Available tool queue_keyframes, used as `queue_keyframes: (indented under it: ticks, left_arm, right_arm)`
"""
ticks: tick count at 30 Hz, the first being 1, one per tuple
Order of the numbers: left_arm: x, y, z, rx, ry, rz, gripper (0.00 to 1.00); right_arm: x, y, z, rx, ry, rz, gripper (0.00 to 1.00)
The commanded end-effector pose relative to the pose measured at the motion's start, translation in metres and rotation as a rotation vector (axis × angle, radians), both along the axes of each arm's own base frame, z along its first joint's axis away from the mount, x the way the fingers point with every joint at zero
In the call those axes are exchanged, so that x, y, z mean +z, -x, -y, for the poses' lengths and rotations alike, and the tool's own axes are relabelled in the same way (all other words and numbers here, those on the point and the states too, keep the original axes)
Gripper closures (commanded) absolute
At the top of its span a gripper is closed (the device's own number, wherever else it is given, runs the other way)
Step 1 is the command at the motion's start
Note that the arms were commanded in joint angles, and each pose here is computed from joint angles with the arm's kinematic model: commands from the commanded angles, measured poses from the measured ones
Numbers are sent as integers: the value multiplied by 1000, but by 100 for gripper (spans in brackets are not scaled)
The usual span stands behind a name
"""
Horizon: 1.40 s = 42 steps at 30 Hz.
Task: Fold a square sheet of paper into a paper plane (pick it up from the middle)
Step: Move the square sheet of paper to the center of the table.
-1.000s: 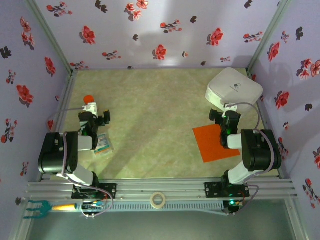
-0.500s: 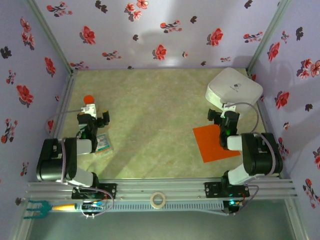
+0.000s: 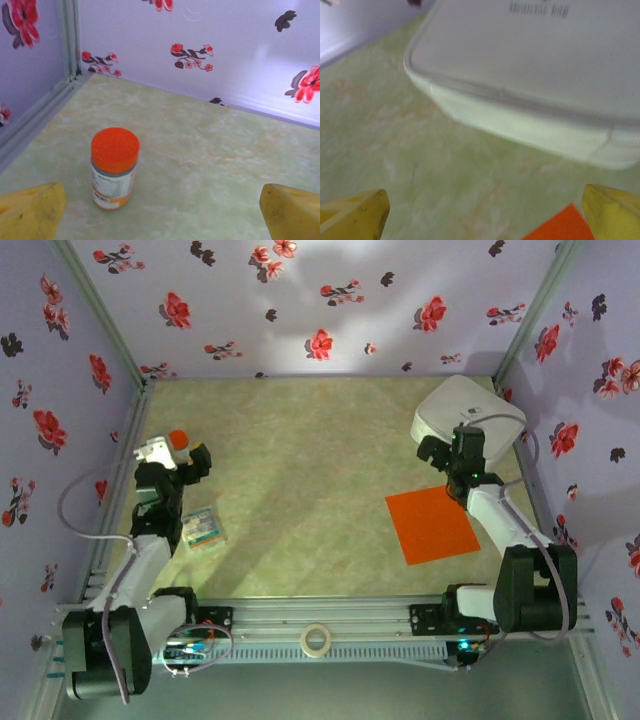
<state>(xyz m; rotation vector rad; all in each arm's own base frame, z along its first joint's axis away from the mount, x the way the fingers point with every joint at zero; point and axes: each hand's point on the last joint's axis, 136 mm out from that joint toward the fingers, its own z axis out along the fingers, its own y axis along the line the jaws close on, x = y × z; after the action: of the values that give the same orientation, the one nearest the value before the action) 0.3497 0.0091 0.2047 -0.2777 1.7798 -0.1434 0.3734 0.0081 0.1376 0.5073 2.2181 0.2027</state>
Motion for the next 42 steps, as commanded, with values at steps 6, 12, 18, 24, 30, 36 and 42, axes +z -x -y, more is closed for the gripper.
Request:
queue_keyframes:
  ticks: [6, 12, 18, 24, 30, 36, 42]
  left_arm:
    - [-20, 20, 32, -92, 387, -176, 0]
    - [-20, 31, 53, -171, 518, -204, 0]
    - [-21, 44, 74, -234, 561, -258, 0]
    - [-25, 53, 87, -271, 559, -293, 0]
    - [-26, 65, 89, -275, 545, -319, 0]
    - [-31, 71, 89, -269, 551, -341, 0]
    - [-27, 73, 97, -302, 553, -349, 0]
  right_arm:
    - [-47, 62, -23, -61, -285, -206, 1]
    - [-80, 85, -27, -102, -338, -323, 1]
    - [-106, 101, -37, -102, -398, -393, 1]
    - [-125, 112, -52, -98, -454, -439, 3]
    - [-139, 113, -79, -59, -486, -495, 6]
    - [-140, 103, -120, -97, -583, -486, 8]
    - [-122, 95, -188, -152, -746, -402, 10]
